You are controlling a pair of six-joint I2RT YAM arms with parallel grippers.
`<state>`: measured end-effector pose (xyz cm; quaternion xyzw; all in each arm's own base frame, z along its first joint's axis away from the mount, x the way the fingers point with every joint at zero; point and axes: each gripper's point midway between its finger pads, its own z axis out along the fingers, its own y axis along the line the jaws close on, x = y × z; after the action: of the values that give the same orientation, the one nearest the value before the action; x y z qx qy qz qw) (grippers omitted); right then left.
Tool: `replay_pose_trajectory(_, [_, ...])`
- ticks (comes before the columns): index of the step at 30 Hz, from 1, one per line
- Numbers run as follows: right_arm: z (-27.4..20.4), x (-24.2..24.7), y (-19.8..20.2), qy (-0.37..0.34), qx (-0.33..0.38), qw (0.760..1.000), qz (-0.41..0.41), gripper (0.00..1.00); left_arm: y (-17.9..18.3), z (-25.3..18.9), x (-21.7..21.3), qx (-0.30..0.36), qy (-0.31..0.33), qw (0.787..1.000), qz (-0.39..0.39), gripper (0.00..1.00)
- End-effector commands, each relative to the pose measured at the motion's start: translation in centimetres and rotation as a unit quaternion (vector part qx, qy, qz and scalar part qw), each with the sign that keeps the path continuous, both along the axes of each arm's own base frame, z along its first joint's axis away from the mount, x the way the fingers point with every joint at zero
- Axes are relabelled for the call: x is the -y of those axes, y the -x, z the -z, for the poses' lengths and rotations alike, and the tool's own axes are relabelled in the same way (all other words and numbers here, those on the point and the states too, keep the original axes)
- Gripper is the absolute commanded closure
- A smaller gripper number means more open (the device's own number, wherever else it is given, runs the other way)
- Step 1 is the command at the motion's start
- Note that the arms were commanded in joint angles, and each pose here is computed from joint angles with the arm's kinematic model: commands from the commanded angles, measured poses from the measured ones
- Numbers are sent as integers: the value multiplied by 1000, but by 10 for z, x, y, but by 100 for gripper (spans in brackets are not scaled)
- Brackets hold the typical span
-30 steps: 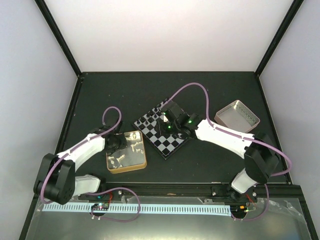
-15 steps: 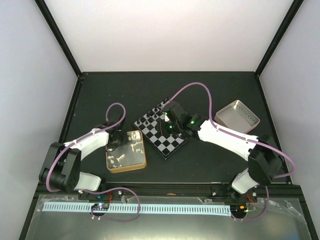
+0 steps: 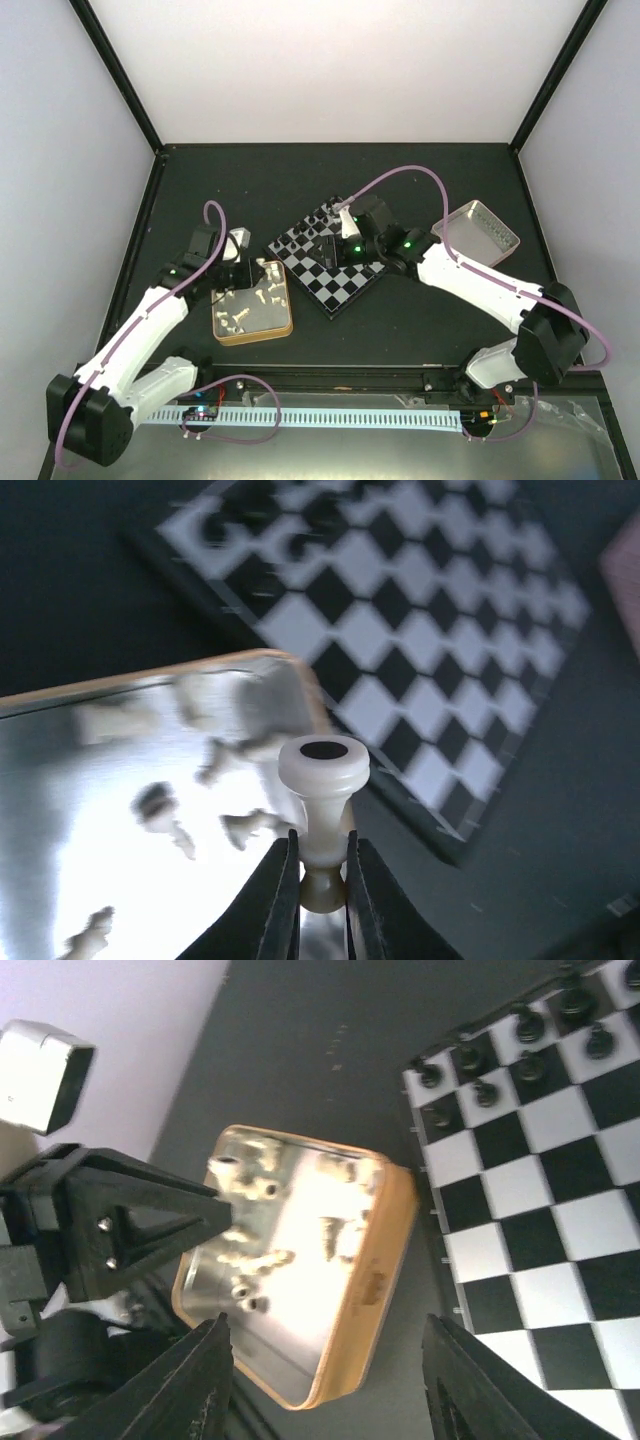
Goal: Set up the chess pieces on the board
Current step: Pick up the chess piece from the storage box, then place the chess piece on the chessboard.
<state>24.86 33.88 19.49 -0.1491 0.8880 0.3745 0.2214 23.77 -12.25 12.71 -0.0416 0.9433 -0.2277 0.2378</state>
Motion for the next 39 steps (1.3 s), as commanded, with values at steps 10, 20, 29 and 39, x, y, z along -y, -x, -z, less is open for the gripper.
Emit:
replay_pose_trajectory(10, [-38,-23,30,-122,-37,989,-79,35,55,-92,108,93,245,919,293,98])
replay_pose_trajectory(20, [-27,-32,40,-150,-91,980,-97,59,57,-105,115,116,261,908,308,98])
replay_pose_trajectory(29, [-29,-36,45,-216,-152,962,-76,93,47,-124,115,148,271,907,284,72])
replay_pose_trajectory(39, [-25,-25,13,-329,-307,887,101,99,24,-132,100,217,300,916,155,30])
